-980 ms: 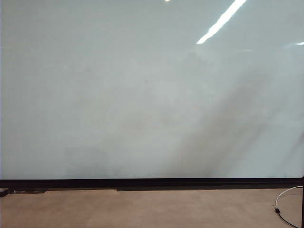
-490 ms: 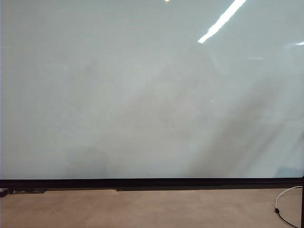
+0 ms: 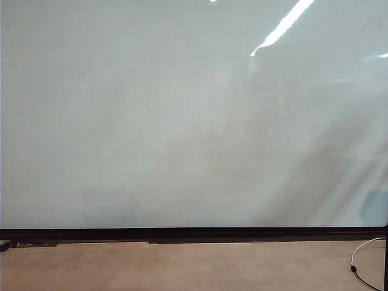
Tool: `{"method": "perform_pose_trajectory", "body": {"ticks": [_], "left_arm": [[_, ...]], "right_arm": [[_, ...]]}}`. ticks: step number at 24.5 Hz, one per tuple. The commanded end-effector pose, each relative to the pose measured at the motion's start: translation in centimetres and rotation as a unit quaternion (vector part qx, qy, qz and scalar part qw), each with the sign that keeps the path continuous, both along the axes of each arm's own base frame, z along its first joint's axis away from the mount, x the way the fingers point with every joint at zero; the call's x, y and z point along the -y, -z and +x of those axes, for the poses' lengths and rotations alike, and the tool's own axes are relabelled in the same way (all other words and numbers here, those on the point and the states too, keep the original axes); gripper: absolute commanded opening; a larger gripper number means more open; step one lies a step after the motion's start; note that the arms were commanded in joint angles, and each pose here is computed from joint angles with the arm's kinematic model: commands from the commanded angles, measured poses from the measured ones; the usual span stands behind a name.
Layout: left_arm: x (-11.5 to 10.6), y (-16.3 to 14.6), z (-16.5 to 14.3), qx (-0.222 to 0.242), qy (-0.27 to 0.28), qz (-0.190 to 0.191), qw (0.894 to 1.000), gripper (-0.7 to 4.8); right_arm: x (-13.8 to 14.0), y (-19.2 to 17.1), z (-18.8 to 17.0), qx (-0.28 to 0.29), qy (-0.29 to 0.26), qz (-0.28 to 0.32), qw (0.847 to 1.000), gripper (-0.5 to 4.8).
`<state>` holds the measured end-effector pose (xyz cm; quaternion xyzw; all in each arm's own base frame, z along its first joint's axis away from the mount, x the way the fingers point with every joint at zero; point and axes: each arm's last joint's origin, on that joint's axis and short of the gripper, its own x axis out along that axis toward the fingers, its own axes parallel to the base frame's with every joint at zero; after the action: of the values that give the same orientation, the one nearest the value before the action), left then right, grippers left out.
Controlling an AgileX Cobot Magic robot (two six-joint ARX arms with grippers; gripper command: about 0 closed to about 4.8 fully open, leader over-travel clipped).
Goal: Pick up the pen on the shelf to the right of the whiteboard and draw a check mark.
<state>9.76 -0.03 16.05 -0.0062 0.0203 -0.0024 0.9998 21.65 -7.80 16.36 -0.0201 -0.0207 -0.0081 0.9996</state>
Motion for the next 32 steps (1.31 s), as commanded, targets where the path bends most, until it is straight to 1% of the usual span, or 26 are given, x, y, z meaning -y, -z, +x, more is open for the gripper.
{"method": "perform_pose_trajectory", "body": {"ticks": [1, 6, 11, 14, 16, 32], "left_arm": [[0.0, -0.2, 0.0, 0.007, 0.000, 0.002, 1.000, -0.05], [0.0, -0.2, 0.0, 0.007, 0.000, 0.002, 1.000, -0.04], [0.0, -0.2, 0.0, 0.007, 0.000, 0.002, 1.000, -0.04], [0.0, -0.2, 0.0, 0.008, 0.000, 0.002, 1.000, -0.05], [0.0, -0.2, 0.0, 0.008, 0.000, 0.002, 1.000, -0.05], [0.0, -0.2, 0.0, 0.008, 0.000, 0.002, 1.000, -0.04]], "right_arm": [[0.6, -0.4, 0.6, 0.012, 0.001, -0.014, 1.000, 2.57], [2.0, -0.2, 1.7, 0.009, -0.004, -0.013, 1.000, 2.58], [2.8, 0.0, 3.1, 0.009, -0.028, -0.007, 1.000, 2.57], [3.3, 0.5, 4.1, 0.003, -0.040, 0.011, 0.999, 2.57], [3.6, 0.9, 4.7, 0.010, -0.044, 0.016, 0.999, 2.57], [4.8, 2.3, 7.2, 0.016, -0.069, 0.028, 0.997, 2.57]]}}
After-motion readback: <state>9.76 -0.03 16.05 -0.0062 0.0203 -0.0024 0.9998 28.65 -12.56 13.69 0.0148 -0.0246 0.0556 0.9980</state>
